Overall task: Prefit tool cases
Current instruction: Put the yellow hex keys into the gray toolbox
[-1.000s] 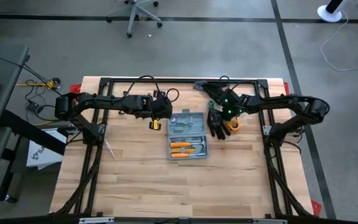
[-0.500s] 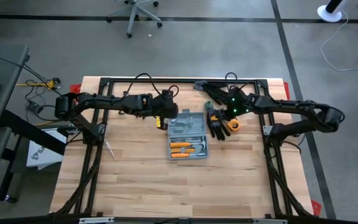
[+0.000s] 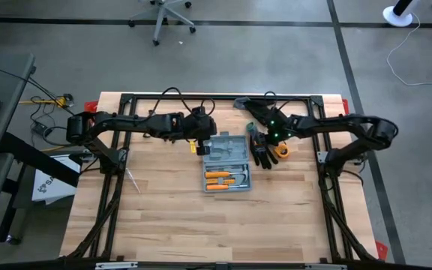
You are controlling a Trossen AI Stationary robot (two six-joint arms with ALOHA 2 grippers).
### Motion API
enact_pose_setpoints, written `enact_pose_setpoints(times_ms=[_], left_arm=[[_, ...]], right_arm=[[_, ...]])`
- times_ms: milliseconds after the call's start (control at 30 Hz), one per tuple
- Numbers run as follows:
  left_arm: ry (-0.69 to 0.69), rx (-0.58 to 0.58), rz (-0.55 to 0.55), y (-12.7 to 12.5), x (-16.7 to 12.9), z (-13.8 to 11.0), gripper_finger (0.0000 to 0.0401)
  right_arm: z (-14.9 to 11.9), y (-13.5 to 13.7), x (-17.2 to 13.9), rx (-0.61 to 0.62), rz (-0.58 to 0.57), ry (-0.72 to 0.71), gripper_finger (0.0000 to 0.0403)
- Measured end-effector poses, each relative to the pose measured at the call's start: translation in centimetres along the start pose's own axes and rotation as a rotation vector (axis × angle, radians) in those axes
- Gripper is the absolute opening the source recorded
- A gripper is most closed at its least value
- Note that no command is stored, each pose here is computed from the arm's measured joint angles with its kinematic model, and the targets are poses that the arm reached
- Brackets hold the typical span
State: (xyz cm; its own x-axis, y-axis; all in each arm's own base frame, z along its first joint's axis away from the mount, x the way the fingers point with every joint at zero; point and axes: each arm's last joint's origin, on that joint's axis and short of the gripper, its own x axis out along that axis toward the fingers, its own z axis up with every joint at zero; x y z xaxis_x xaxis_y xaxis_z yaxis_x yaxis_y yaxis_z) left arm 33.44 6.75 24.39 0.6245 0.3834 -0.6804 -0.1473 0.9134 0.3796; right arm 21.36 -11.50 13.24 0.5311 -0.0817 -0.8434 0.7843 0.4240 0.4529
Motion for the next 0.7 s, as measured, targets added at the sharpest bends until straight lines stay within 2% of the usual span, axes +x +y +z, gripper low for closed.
enact_pose_setpoints(times_ms=[267,700], left_arm=[[0.000,-0.031,0.000,0.0,0.0,0.0,0.0000],[0.000,-0.030,0.000,0.0,0.0,0.0,0.0000]], right_arm=[[0.0,-0.2,1.0,0.013,-0.019,0.011,0.0137],[0.6,0.2,1.4,0.027,0.044,-0.038,0.0137]])
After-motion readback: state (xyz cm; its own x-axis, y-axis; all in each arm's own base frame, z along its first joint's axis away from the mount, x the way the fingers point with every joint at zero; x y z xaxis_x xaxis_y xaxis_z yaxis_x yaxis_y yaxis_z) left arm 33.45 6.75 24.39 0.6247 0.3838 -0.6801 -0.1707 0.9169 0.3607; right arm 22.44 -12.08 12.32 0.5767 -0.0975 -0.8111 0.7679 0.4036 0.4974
